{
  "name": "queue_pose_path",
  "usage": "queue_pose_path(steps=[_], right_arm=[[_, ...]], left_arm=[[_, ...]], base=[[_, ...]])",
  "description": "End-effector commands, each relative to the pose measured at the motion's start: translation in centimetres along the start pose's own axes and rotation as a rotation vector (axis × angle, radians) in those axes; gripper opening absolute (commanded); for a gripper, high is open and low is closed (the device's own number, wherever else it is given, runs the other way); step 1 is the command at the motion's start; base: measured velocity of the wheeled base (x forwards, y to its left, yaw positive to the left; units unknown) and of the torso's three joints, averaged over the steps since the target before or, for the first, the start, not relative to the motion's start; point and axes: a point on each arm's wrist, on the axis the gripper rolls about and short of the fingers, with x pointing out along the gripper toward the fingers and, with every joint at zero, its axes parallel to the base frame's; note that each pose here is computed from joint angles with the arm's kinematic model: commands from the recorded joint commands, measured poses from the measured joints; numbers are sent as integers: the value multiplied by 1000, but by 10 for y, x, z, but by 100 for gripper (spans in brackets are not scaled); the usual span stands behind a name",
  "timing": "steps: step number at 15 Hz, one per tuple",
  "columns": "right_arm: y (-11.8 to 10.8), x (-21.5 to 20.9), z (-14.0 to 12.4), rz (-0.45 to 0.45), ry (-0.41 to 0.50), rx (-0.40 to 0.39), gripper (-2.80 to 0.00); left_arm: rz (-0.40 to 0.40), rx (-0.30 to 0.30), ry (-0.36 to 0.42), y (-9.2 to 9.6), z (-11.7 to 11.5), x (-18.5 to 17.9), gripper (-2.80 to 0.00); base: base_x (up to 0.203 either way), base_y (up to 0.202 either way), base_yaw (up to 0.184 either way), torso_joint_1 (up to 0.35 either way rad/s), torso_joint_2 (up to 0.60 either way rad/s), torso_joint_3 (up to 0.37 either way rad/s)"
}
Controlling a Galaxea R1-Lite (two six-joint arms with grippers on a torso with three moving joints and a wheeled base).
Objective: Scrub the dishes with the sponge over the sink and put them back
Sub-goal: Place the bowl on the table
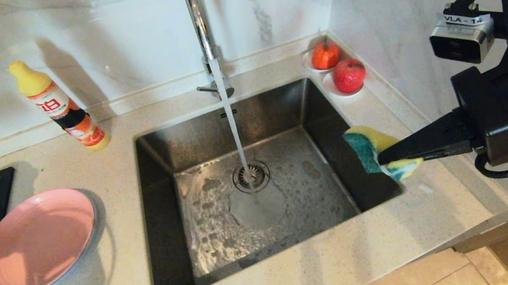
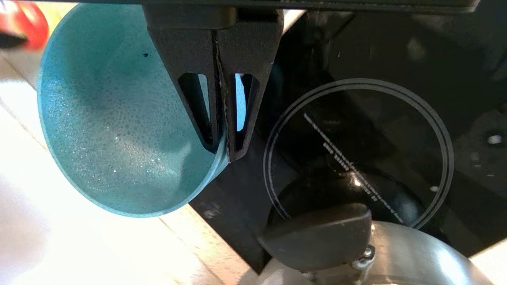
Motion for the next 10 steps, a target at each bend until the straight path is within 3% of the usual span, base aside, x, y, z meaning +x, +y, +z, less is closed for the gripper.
queue_pose_path(steps=[1, 10], right_arm=[[-1, -1, -2, 0, 6, 5, -280], [0, -4, -4, 4, 0, 1, -280]], left_arm=[[37, -23, 28, 16, -10, 26, -280], [29, -82, 91, 30, -29, 76, -280]], base=[[0, 0, 0, 0, 0, 0], [0, 0, 0, 0, 0, 0]])
